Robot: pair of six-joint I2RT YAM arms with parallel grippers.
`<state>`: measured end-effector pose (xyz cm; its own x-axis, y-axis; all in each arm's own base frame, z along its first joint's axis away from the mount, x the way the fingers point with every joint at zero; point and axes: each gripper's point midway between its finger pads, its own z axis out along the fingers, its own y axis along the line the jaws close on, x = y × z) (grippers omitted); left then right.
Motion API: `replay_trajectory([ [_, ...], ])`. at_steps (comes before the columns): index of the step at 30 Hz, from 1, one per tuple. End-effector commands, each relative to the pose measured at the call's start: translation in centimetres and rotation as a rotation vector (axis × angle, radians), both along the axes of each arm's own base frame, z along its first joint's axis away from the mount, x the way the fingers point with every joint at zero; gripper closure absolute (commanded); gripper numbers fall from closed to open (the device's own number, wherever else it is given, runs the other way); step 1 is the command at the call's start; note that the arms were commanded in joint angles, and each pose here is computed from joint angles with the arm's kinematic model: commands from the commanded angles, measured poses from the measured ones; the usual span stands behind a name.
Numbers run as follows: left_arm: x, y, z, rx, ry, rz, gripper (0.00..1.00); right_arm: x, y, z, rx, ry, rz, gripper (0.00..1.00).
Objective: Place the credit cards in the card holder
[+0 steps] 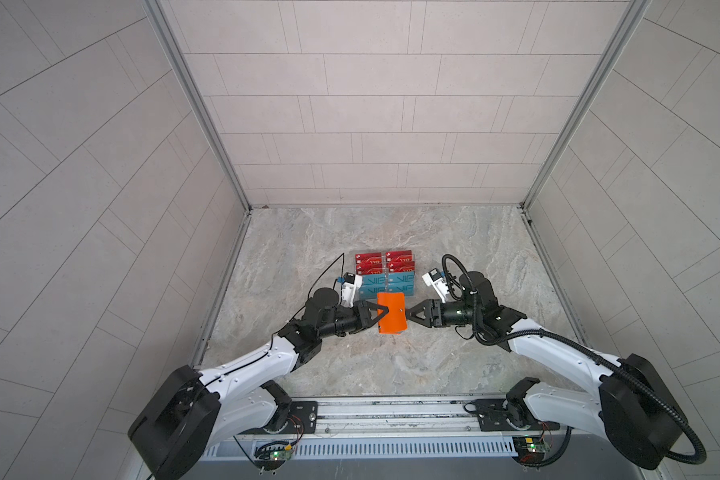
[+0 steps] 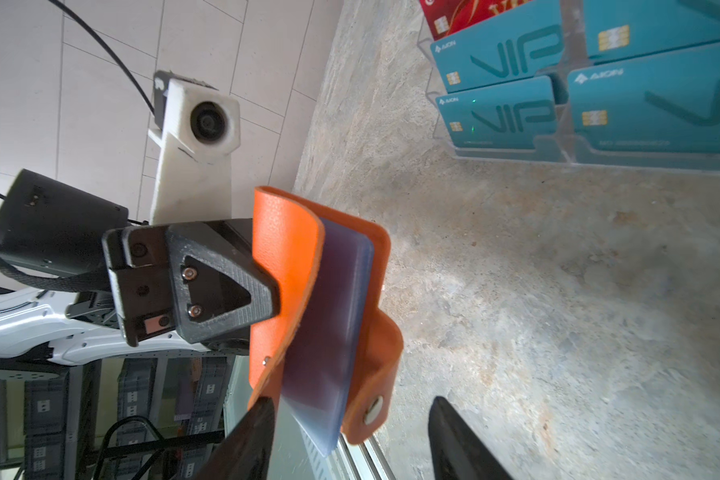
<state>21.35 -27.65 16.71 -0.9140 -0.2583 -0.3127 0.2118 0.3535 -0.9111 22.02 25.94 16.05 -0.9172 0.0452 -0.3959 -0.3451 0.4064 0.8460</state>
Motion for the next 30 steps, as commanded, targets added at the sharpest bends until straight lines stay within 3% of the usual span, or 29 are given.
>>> replay_trajectory([
  [1, -0.3, -0.5, 1.1, -0.069, -0.023, -0.030, 0.89, 0.0, 0.8, 1.2, 0.083, -0.008, 0.031, 0.40],
  [13, -0.2, -1.1, 2.9, -0.168, -0.038, -0.045, 0.89, -0.9, 1.5, 3.9, 0.165, -0.034, 0.084, 0.62],
  [19, 0.0, -1.3, 3.7, -0.208, -0.045, -0.048, 0.89, -0.9, 1.7, 4.5, 0.187, -0.031, 0.090, 0.82],
  [26, 0.2, -1.3, 2.7, -0.151, -0.025, -0.041, 0.88, -0.7, 1.8, 4.3, 0.181, -0.019, 0.084, 0.99],
  [30, 0.3, -1.4, 3.1, -0.148, -0.029, -0.047, 0.84, -0.6, 1.8, 4.5, 0.181, -0.022, 0.077, 1.00],
])
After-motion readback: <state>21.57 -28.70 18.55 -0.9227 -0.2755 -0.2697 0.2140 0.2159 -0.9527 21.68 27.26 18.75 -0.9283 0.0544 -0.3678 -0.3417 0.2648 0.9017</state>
